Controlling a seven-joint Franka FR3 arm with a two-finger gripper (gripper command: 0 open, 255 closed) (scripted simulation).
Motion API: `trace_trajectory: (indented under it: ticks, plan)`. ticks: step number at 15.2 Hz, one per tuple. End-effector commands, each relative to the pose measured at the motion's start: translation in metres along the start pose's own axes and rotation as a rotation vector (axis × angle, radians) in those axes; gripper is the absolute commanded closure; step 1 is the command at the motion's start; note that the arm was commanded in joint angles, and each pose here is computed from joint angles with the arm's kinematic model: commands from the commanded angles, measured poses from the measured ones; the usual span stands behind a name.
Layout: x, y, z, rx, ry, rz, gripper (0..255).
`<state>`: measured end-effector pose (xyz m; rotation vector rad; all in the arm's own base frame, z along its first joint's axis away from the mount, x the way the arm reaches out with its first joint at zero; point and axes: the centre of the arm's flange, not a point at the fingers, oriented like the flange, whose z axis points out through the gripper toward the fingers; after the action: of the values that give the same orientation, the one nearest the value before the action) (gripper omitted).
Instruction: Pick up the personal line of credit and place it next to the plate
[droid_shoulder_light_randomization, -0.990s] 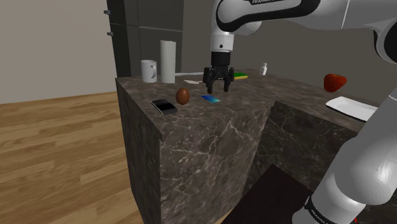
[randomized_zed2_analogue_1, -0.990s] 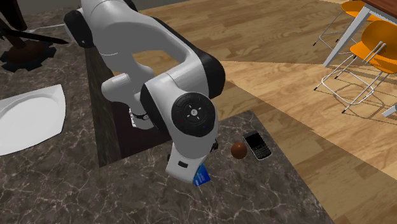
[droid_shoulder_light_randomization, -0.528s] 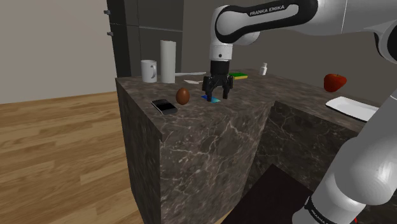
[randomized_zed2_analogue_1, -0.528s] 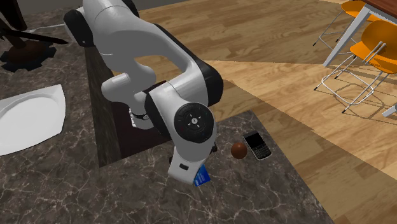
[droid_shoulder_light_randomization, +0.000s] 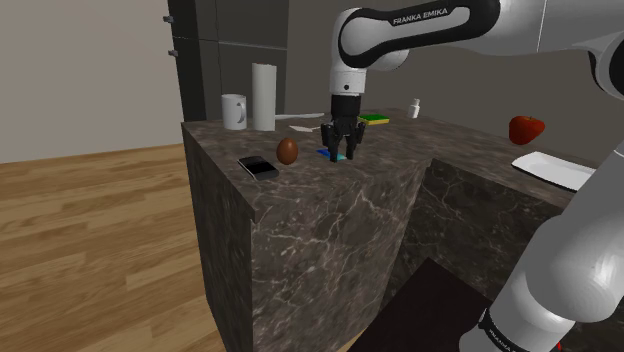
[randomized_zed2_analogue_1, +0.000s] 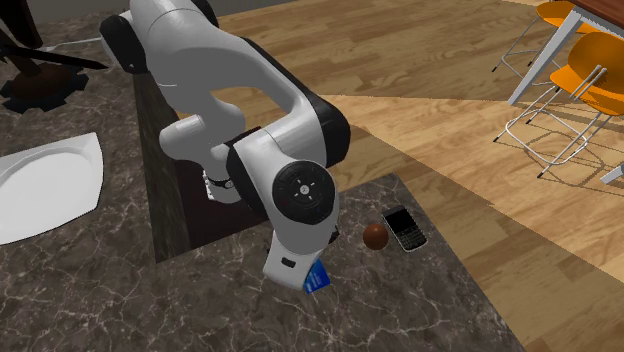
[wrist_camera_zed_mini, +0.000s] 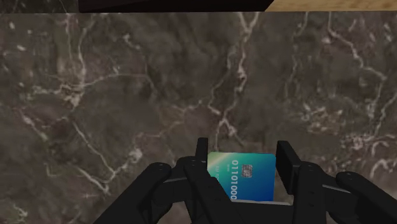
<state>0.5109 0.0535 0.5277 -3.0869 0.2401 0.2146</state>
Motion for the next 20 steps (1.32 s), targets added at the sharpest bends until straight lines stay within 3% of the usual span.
trace_trajectory:
  ticks: [1, 8, 20]
  plan:
    - [0.000, -0.001, 0.002, 0.001, -0.005, -0.002, 255]
    - [0.000, -0.001, 0.002, 0.001, -0.005, -0.002, 255]
    - [-0.009, -0.003, -0.061, 0.001, -0.005, -0.002, 255]
